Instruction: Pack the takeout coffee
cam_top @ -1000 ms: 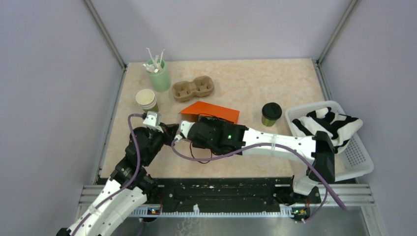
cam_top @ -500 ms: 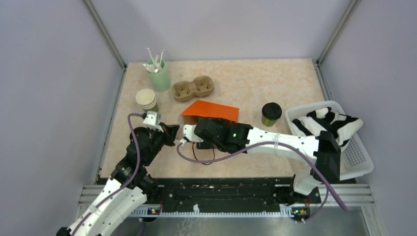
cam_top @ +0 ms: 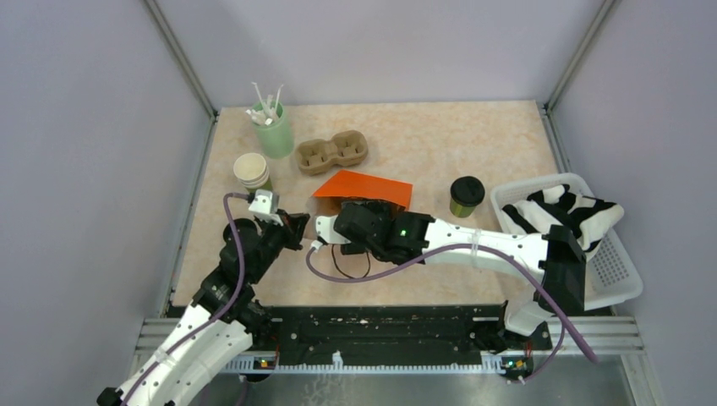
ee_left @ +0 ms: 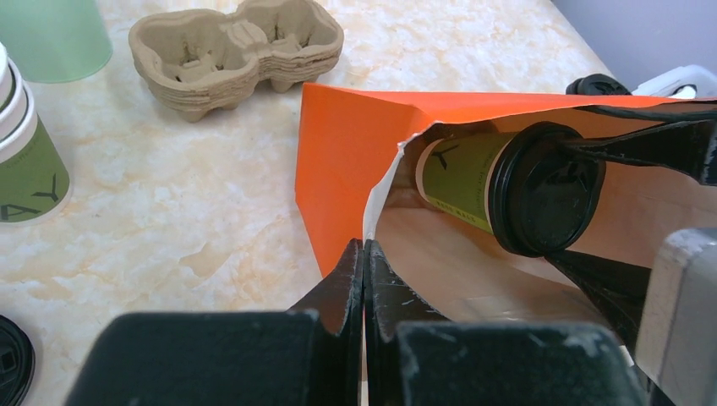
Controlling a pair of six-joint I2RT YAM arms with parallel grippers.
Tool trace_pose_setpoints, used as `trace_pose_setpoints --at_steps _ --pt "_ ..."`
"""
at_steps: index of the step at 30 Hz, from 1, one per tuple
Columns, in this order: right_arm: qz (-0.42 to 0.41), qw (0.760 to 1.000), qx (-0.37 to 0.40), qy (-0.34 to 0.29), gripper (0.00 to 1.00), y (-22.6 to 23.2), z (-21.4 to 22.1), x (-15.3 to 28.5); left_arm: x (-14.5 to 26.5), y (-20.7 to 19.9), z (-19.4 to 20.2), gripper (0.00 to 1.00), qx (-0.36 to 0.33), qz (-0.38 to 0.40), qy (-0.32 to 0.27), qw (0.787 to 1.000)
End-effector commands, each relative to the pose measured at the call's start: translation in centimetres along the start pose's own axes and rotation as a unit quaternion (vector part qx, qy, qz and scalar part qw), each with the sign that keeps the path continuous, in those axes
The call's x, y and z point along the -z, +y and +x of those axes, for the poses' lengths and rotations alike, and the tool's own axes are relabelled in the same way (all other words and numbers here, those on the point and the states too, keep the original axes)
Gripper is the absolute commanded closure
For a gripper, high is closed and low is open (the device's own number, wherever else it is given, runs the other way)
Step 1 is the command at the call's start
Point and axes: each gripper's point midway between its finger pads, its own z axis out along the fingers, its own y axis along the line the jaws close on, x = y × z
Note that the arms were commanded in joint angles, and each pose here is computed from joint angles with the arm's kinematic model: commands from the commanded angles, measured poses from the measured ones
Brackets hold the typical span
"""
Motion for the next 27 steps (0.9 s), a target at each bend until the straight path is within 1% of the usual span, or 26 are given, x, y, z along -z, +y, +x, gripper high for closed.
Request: trace_pose_setpoints --at_steps 1,7,11,18,23,27 --pt "0.040 0.999 -0.012 0.009 0.40 -2.3 0.6 1.1 0.2 0.0 -1.3 1.00 -0.005 -0.001 -0.029 1.000" --pt "0.037 0.999 -0.002 0.023 0.39 -2.7 2.2 1.3 0.1 0.0 -2.4 1.00 -0.023 -0.006 -0.035 0.999" --pt "0.035 0.999 -0.007 0.015 0.39 -2.9 2.3 0.6 0.0 0.0 -1.5 1.00 -0.025 -0.002 -0.016 1.000" --pt "0.008 1.000 -0.020 0.011 0.38 -2.9 3.5 -1.0 0.0 -0.2 -1.2 1.00 -0.029 0.006 -0.017 0.999" --pt "0.011 1.000 0.002 -0.014 0.37 -3.5 2.9 -1.6 0.0 -1.0 -2.0 1.00 -0.037 0.025 -0.021 0.999" --pt "0.014 1.000 0.005 -0.013 0.38 -3.9 2.6 -2.6 0.0 -1.6 -2.2 1.00 -0.040 0.039 -0.021 0.998"
